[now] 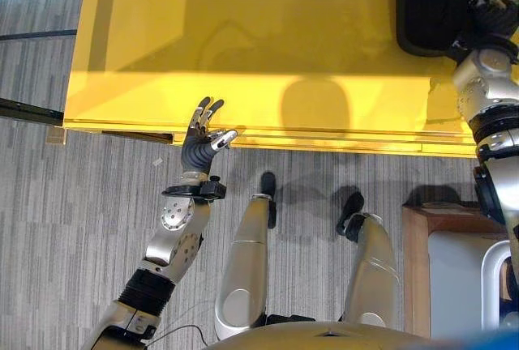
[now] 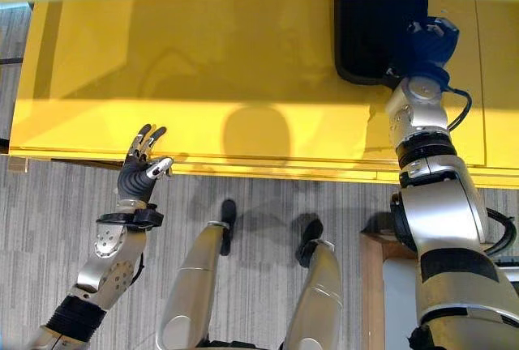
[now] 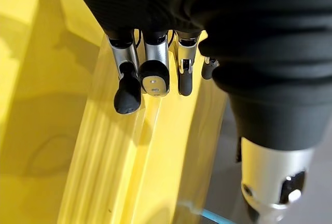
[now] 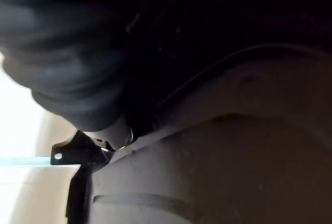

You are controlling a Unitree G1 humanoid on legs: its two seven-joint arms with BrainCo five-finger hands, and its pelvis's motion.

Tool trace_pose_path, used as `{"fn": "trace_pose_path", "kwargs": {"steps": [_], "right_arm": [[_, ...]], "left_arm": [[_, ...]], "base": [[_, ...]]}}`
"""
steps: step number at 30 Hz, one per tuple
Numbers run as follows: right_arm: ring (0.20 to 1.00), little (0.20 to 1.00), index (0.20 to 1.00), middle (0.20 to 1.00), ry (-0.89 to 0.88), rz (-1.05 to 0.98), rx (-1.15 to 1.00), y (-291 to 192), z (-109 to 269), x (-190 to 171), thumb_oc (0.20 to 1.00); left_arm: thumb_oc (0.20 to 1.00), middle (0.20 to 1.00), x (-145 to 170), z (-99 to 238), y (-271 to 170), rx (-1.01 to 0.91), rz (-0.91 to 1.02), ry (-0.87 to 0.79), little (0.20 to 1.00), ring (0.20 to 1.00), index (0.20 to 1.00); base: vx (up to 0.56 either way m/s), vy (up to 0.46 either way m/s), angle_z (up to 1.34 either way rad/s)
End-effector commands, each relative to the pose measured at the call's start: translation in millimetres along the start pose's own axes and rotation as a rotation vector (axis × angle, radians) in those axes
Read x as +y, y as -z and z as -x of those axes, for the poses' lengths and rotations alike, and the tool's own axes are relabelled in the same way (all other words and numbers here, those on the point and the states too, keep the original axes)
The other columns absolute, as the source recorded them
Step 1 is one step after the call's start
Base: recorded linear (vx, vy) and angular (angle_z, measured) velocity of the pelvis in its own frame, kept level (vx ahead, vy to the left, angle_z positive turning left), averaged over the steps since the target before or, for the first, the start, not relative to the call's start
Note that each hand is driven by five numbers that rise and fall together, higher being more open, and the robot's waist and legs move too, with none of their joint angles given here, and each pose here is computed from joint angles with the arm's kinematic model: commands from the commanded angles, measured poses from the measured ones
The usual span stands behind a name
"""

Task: Move parts from the plastic box to the shelf.

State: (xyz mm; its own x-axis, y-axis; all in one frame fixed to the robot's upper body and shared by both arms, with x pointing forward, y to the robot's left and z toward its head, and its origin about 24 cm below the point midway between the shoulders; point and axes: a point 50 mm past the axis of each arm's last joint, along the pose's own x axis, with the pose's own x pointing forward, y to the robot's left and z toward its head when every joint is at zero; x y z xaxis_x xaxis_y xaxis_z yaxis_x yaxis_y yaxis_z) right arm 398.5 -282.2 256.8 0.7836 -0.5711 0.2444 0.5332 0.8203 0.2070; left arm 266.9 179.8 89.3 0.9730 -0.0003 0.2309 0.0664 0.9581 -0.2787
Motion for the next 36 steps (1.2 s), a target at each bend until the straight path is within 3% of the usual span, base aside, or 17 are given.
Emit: {"fn": "trace_pose_path", "kwargs": {"steps": [1,9,25,26,27,36], "right_arm": [[0.200,0.200,0.200,0.200,-0.004,-0.047,-0.101,-14.6,1.7,-3.4,0.200],[0.200,0.200,0.200,0.200,-0.080,-0.038,-0.114,11.2,23.9,6.5,0.200],[0.213,0.213,0.213,0.213,0.004,-0.064,-0.117,-1.8,11.3,-5.1,0.213],[0.576,0.576,0.576,0.576,0.007,-0.075,-0.117,-2.7,11.3,-4.3,0.576],[1.000,1.000,1.000,1.000,0.011,-0.078,-0.118,-3.7,11.1,-3.6,1.000],[1.000,1.000,1.000,1.000,-0.027,-0.119,-0.228,-26.6,17.0,5.5,1.000]], "left_arm": [[1.000,1.000,-4.5,10.2,31.5,0.148,0.021,-0.020,1.000,1.000,1.000],[1.000,1.000,-1.0,10.9,32.4,0.141,0.030,-0.064,1.000,1.000,1.000],[1.000,1.000,0.3,12.5,30.7,0.139,0.022,-0.061,1.000,1.000,1.000],[1.000,1.000,0.2,12.7,31.4,0.143,0.022,-0.060,1.000,1.000,1.000],[1.000,1.000,-0.3,12.4,31.4,0.142,0.024,-0.060,1.000,1.000,1.000],[1.000,1.000,0.9,12.7,30.9,0.137,0.035,-0.071,1.000,1.000,1.000]], "base": [[0.00,0.000,0.00],[-0.01,0.002,-0.01],[0.00,-0.001,0.00],[0.00,0.000,0.00],[0.00,0.000,0.00],[0.00,0.000,0.00]]}}
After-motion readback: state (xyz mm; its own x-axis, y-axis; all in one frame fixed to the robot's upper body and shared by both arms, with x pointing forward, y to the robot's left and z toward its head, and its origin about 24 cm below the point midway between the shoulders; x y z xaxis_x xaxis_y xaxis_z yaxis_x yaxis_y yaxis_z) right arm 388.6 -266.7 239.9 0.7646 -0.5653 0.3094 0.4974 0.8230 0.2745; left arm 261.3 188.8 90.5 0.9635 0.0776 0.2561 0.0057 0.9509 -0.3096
